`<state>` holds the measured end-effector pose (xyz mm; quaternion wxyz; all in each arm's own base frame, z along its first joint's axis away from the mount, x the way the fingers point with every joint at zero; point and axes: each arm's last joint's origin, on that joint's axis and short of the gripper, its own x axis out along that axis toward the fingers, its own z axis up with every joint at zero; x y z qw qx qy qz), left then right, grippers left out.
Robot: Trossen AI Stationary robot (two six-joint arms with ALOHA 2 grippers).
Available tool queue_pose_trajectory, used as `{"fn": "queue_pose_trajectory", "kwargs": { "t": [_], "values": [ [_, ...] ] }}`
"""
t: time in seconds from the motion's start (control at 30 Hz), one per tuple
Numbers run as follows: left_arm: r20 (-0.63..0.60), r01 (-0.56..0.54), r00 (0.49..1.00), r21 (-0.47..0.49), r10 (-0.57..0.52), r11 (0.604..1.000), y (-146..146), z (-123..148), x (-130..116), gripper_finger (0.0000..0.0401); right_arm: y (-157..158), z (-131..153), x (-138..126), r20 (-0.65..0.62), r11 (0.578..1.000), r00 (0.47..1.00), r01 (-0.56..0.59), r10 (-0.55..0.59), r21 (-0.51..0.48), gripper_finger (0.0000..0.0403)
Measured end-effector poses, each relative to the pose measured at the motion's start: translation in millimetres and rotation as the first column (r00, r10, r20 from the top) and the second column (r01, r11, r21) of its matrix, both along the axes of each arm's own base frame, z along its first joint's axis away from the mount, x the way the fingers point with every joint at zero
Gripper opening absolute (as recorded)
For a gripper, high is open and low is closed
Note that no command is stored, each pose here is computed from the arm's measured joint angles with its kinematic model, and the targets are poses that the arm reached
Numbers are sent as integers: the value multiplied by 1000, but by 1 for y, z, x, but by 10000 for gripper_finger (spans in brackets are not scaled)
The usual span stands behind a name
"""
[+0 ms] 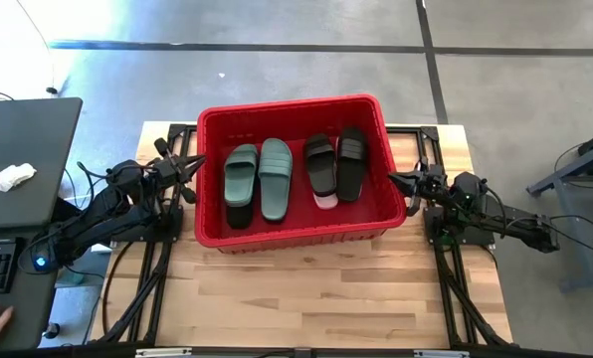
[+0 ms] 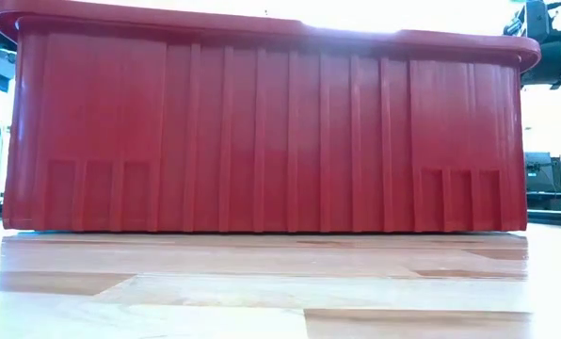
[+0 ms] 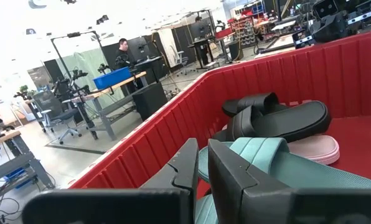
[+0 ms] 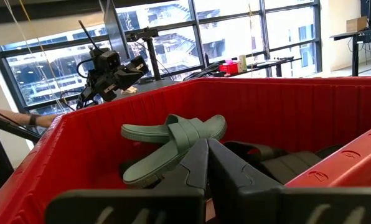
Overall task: Pick and place slides into bin
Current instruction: Return to Home Position
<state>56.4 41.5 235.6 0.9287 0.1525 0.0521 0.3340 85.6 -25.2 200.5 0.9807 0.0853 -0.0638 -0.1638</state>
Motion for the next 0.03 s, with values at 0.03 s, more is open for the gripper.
{"fn": "queue_pose_trajectory", "kwargs": {
  "t": [0.03],
  "values": [
    [0, 0, 1000, 0, 0, 1000, 0, 0, 0, 26, 0, 0, 0, 0, 1000, 1000, 0, 0, 0, 0]
  ]
}}
